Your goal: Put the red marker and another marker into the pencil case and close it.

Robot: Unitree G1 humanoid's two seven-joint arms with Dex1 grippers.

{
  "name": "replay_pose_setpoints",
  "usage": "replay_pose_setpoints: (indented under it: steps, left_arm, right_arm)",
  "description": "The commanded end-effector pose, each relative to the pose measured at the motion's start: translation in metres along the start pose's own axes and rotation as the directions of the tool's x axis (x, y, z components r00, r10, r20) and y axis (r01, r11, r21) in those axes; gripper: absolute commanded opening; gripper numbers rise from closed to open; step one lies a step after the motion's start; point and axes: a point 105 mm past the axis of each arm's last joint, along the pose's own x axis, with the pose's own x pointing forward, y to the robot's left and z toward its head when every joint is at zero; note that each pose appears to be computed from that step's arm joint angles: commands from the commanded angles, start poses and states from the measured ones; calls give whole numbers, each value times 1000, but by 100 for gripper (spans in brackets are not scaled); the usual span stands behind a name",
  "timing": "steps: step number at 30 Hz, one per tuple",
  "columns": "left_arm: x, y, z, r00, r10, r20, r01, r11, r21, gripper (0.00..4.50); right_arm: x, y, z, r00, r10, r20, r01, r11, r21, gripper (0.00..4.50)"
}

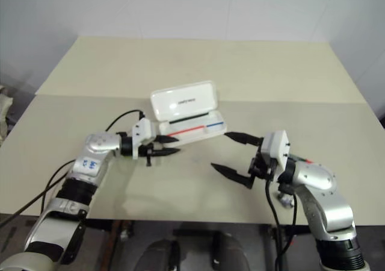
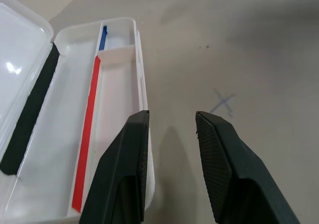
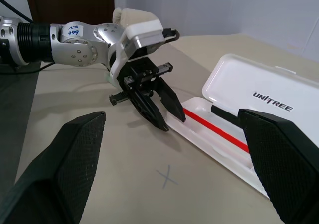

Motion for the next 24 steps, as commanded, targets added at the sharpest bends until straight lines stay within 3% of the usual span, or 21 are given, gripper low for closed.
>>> replay_pose_setpoints:
  steps: [1,24]
  left_arm:
    - [2,5,10,1000,-2,4,2,999,50,147]
    - [25,21,15,998,29,-61,-28,1000,11,147]
  right_arm:
    - [5,5,12,999,10,41,-8,999,-45,450]
    - [12,2,23,997,-10,78,16,996,-85,450]
